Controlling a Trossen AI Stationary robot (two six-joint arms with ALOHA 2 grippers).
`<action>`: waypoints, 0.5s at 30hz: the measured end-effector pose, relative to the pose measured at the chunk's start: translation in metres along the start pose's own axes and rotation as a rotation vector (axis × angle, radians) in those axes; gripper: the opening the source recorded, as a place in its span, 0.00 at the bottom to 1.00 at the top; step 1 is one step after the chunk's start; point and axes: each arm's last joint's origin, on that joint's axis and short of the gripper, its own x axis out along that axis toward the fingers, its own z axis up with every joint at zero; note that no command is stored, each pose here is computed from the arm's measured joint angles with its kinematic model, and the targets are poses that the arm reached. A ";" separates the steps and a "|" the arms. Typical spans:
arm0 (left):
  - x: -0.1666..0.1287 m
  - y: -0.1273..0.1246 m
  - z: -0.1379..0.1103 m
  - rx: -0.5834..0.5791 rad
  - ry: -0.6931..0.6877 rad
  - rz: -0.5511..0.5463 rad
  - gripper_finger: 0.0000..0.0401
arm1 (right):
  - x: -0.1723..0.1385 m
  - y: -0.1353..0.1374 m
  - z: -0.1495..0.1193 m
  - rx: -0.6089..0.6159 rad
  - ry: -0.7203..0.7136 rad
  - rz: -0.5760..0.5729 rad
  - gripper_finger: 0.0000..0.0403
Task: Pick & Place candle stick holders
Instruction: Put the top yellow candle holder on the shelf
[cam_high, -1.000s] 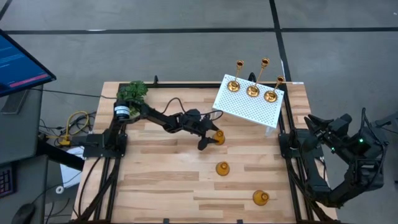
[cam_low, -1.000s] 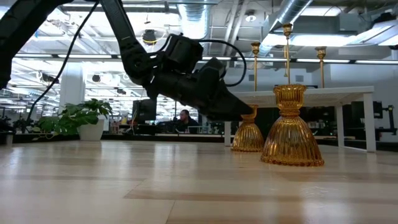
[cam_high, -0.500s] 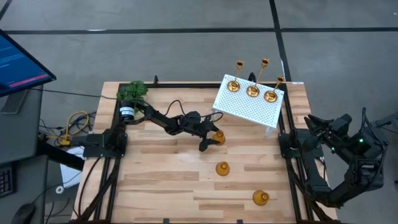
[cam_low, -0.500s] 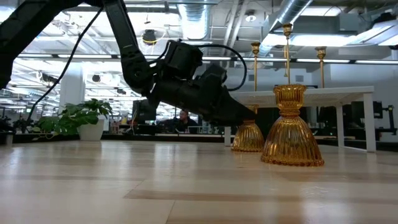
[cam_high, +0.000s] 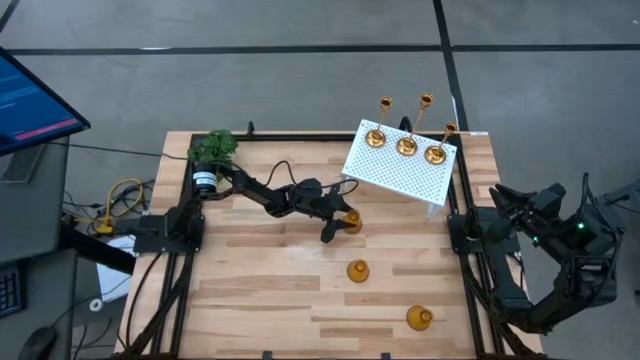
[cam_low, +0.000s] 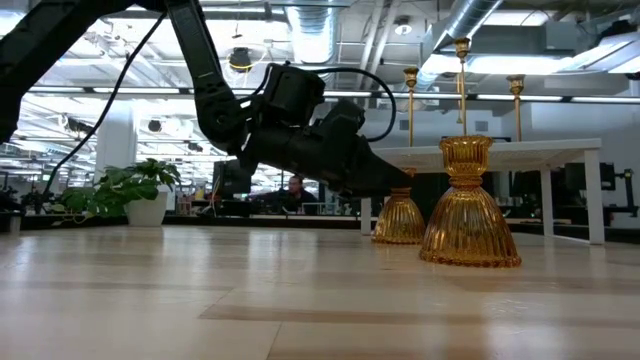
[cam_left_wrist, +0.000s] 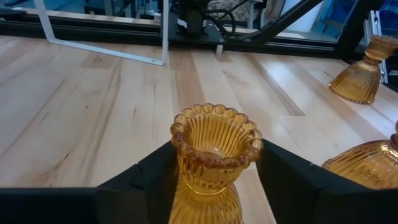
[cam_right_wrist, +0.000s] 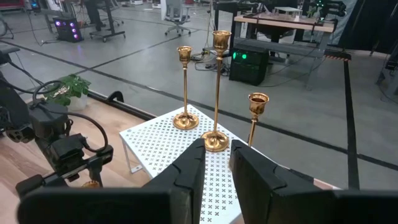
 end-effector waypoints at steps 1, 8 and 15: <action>0.000 0.000 0.000 -0.001 -0.001 0.000 0.49 | 0.000 0.000 0.000 0.000 0.000 0.000 0.17; 0.000 0.000 0.000 -0.025 -0.003 0.000 0.34 | 0.000 0.000 0.000 0.002 0.000 0.000 0.17; 0.001 -0.003 0.001 -0.050 -0.004 -0.008 0.34 | 0.000 0.000 0.000 0.002 0.000 0.000 0.17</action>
